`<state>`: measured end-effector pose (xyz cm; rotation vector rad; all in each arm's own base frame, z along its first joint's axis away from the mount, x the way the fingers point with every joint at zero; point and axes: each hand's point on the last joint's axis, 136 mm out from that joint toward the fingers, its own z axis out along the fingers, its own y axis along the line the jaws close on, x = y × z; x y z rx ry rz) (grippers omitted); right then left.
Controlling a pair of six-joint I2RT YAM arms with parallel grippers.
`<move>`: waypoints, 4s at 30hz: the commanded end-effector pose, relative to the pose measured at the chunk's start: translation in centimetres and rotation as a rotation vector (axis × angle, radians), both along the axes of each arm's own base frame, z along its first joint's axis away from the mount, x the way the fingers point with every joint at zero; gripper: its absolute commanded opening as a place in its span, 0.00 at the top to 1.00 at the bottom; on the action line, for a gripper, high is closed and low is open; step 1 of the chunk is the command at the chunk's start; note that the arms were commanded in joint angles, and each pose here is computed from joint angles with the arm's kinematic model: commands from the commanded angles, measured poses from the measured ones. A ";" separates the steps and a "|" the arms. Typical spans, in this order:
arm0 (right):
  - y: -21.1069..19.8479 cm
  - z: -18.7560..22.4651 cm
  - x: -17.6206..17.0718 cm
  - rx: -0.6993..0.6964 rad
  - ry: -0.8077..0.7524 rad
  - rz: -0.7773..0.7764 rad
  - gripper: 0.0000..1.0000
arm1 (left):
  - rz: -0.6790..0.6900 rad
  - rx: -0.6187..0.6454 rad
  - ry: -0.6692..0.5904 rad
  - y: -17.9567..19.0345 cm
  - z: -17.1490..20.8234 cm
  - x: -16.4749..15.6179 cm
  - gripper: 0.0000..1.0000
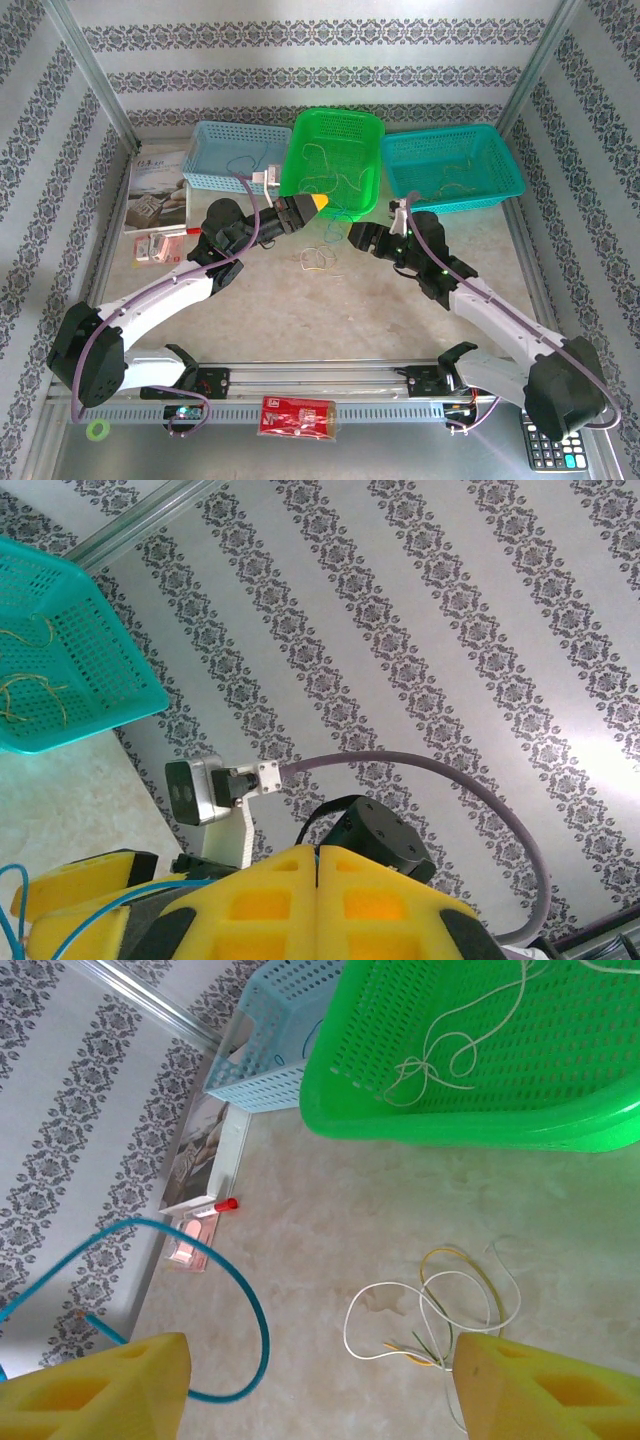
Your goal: Untangle the cables
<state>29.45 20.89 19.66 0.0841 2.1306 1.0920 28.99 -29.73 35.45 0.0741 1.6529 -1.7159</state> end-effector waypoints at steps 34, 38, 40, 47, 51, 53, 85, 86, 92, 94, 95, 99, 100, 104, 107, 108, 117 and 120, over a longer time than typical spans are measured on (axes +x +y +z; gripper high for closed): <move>3.0 1.4 4.2 0.161 -0.018 0.039 1.00 | -0.054 -0.080 -0.046 -0.7 2.4 -0.5 1.00; 1.6 -1.3 4.1 0.116 0.011 -0.020 1.00 | -0.056 -0.110 -0.059 -0.6 3.7 -0.5 1.00; 0.6 -3.3 3.9 0.077 0.033 -0.056 1.00 | -0.055 -0.134 -0.076 -0.4 5.0 -0.6 1.00; -1.7 -9.0 2.5 -0.002 0.125 -0.118 1.00 | -0.047 -0.215 -0.166 0.4 10.9 -1.2 1.00; -1.6 -9.3 1.8 -0.004 0.126 -0.109 1.00 | -0.036 -0.237 -0.211 0.8 13.3 -1.4 1.00; -1.5 -9.3 1.6 -0.008 0.123 -0.107 1.00 | -0.029 -0.249 -0.228 1.0 14.2 -1.4 1.00; -2.0 -6.5 -1.1 -0.014 0.082 -0.096 0.37 | 0.472 -0.027 -0.401 14.8 18.4 9.9 1.00; -2.0 -6.2 -1.3 -0.010 0.080 -0.095 0.36 | 0.493 -0.011 -0.407 15.3 18.2 10.5 1.00; -2.4 -3.9 -2.2 0.009 0.043 -0.091 0.34 | 0.599 0.085 -0.405 17.7 16.4 14.4 1.00; -2.7 -3.3 -2.5 0.012 0.033 -0.091 0.33 | 0.628 0.100 -0.400 18.5 15.9 15.8 1.00; -2.8 -2.9 -2.7 0.015 0.028 -0.092 0.33 | 0.642 0.106 -0.401 18.9 15.7 16.6 1.00; -3.1 -2.0 -3.3 0.024 0.013 -0.092 0.32 | 0.680 0.101 -0.397 20.3 15.2 19.6 1.00; -3.2 -1.8 -3.4 0.026 0.011 -0.093 0.32 | 0.690 0.097 -0.396 20.6 15.1 20.3 1.00; -3.4 -1.4 -3.7 0.032 0.005 -0.091 0.32 | 0.721 0.111 -0.379 21.5 13.8 23.3 1.00; -3.6 -1.4 -3.7 0.033 0.007 -0.091 0.32 | 0.742 0.145 -0.349 22.1 11.7 25.9 1.00; -3.6 -1.4 -3.7 0.033 0.008 -0.090 0.32 | 0.745 0.152 -0.340 22.3 10.9 26.7 0.99; -3.8 -1.4 -3.8 0.036 0.017 -0.081 0.32 | 0.755 0.333 -0.152 24.5 -1.5 33.0 0.92; -3.9 -1.2 -3.9 0.035 0.016 -0.079 0.32 | 0.748 0.376 -0.057 25.6 -6.3 33.8 0.89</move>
